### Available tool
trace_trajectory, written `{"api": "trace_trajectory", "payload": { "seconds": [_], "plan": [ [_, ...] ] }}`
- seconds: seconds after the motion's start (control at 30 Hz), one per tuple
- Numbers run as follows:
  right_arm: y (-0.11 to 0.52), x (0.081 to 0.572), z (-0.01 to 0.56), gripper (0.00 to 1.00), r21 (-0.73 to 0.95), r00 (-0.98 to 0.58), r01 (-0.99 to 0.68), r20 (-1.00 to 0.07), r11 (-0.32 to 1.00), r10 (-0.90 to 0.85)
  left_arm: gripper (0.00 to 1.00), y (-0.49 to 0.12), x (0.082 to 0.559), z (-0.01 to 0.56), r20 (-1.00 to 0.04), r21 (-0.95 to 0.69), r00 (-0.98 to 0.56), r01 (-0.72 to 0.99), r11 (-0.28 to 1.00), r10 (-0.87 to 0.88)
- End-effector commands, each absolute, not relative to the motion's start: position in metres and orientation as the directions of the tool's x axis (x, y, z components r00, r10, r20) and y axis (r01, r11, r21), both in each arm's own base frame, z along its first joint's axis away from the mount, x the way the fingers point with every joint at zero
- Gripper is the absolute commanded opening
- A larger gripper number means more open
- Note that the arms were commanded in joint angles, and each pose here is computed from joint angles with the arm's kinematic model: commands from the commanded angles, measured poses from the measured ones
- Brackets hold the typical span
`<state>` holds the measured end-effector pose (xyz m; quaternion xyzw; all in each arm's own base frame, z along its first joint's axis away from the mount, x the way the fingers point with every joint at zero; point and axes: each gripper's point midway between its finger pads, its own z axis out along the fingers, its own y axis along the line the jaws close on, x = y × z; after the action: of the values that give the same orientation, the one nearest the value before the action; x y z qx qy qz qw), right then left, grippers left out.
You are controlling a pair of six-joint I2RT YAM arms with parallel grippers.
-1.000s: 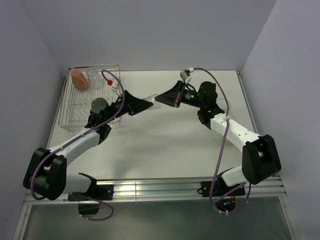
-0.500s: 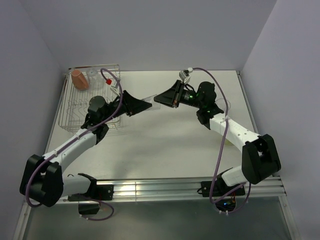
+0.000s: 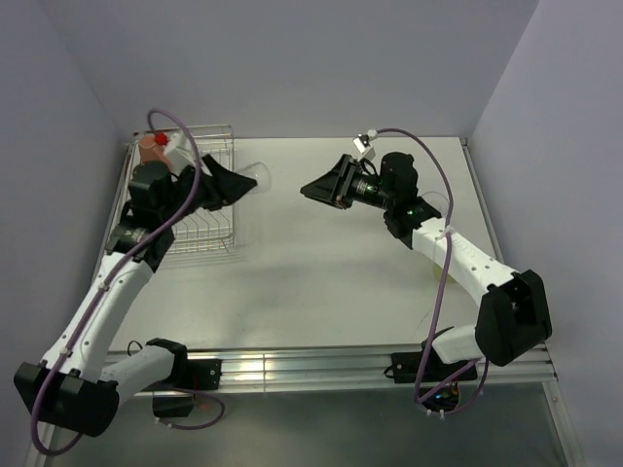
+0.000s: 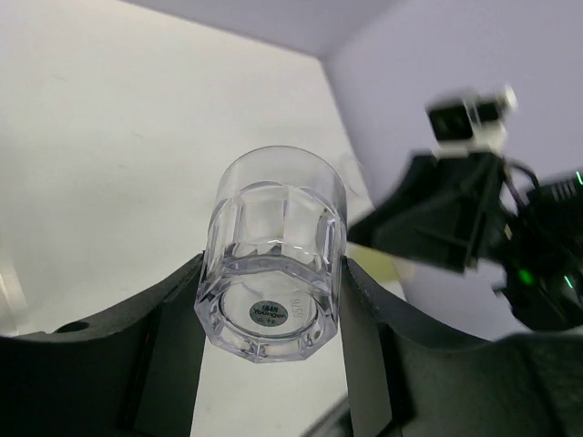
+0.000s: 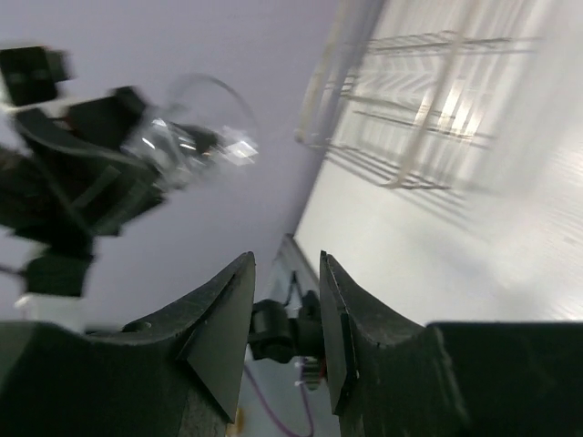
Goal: Load the cups into the dish rack
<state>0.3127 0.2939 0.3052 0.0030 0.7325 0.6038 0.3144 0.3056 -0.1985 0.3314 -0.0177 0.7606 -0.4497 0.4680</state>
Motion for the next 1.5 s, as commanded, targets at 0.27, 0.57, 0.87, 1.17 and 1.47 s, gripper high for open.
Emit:
{"api": "trace_trajectory", "payload": {
  "seconds": [0.27, 0.57, 0.87, 1.17, 1.47],
  "plan": [
    [0.256, 0.348, 0.272, 0.42, 0.727, -0.717, -0.267, -0.589, 0.633, 0.373, 0.0, -0.013, 0.336, 0.275, -0.733, -0.44, -0.409, -0.323, 0.838, -0.543],
    [0.239, 0.359, 0.237, 0.43, 0.63, -0.708, -0.205, -0.624, 0.749, 0.332, 0.0, 0.05, 0.332, 0.213, -0.642, -0.365, -0.435, -0.552, 0.75, -0.632],
    [0.232, 0.363, 0.216, 0.43, 0.58, -0.721, -0.183, -0.628, 0.793, 0.293, 0.0, 0.074, 0.334, 0.181, -0.591, -0.298, -0.447, -0.653, 0.696, -0.672],
    [0.235, 0.366, 0.201, 0.42, 0.577, -0.746, -0.182, -0.608, 0.796, 0.27, 0.0, 0.089, 0.331, 0.146, -0.545, -0.205, -0.486, -0.713, 0.671, -0.683],
    [0.228, 0.367, 0.194, 0.42, 0.574, -0.751, -0.167, -0.601, 0.802, 0.274, 0.0, 0.102, 0.331, 0.117, -0.494, -0.163, -0.506, -0.745, 0.647, -0.708]
  ]
}}
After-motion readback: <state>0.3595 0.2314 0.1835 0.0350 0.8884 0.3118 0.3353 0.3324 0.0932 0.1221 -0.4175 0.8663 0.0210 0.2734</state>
